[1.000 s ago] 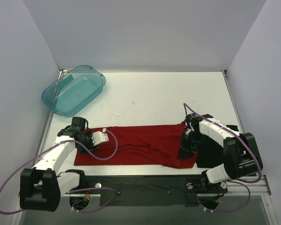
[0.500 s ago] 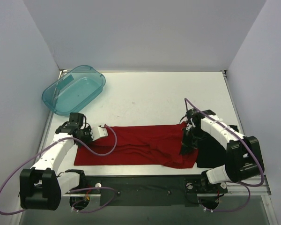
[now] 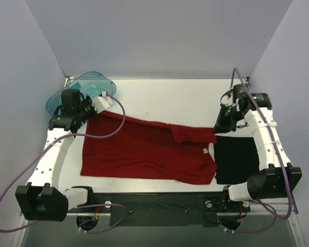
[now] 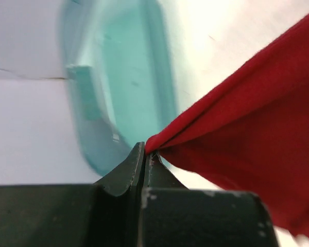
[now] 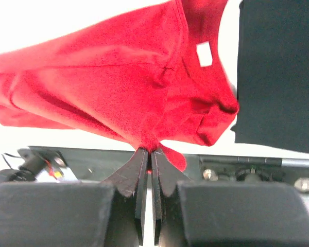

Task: Fold and stack the t-shirts
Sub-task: Flatten out the tshirt

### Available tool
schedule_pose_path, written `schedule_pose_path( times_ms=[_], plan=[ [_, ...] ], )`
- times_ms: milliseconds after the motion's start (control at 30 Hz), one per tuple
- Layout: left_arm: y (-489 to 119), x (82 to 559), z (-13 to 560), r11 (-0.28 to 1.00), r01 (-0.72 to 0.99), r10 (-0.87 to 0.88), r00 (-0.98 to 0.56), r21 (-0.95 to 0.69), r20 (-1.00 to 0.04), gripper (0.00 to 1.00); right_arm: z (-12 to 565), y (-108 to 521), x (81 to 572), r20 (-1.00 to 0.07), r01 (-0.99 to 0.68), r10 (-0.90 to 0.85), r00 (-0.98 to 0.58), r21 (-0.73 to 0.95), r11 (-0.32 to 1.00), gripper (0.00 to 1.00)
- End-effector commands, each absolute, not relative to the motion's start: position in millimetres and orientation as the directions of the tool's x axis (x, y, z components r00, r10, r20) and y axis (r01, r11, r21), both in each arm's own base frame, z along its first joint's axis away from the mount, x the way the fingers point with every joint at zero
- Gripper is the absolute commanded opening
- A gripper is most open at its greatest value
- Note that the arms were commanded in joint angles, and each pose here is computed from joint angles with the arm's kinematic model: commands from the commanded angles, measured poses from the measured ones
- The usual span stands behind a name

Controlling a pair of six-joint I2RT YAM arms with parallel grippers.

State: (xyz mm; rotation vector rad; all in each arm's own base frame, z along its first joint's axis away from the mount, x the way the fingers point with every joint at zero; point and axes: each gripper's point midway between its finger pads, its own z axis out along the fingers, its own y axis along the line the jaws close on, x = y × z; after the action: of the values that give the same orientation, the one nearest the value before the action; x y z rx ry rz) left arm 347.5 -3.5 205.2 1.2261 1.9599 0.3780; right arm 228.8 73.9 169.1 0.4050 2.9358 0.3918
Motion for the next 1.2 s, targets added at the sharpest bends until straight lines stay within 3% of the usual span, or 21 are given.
schedule_pose_path(
  times_ms=[0, 167, 233, 400, 833, 1033, 1167],
  plan=[
    [2, 393, 343, 0.581, 0.328, 0.805, -0.097, 0.745, -0.585, 0.00, 282, 60, 254, -0.393, 0.159, 0.312, -0.865, 0.374, 0.914, 0.00],
    [1, 393, 435, 0.583, 0.172, 0.803, 0.027, 0.794, -0.595, 0.00, 404, 31, 285, -0.638, 0.134, 0.449, -0.626, 0.479, 0.867, 0.00],
    [2, 388, 470, 0.576, 0.105, 0.809, 0.072, 0.811, -0.584, 0.00, 469, 24, 285, -0.746, 0.067, 0.479, -0.462, 0.509, 0.858, 0.00],
    [2, 354, 542, 0.543, -0.028, 0.829, 0.176, 0.839, -0.531, 0.00, 537, 13, 281, -0.801, -0.030, 0.551, -0.234, 0.573, 0.819, 0.00],
    [10, 271, 595, 0.496, -0.168, 0.861, 0.221, 0.852, -0.458, 0.00, 612, 21, 186, -0.893, -0.090, 0.436, 0.109, 0.428, 0.899, 0.00],
    [10, 260, 590, 0.515, -0.156, 0.849, 0.228, 0.843, -0.476, 0.00, 606, 29, 173, -0.904, -0.109, 0.416, 0.101, 0.406, 0.907, 0.00],
    [14, 253, 608, 0.506, -0.215, 0.857, 0.232, 0.835, -0.460, 0.00, 622, 21, 148, -0.913, -0.070, 0.354, 0.205, 0.347, 0.935, 0.00]
  ],
)
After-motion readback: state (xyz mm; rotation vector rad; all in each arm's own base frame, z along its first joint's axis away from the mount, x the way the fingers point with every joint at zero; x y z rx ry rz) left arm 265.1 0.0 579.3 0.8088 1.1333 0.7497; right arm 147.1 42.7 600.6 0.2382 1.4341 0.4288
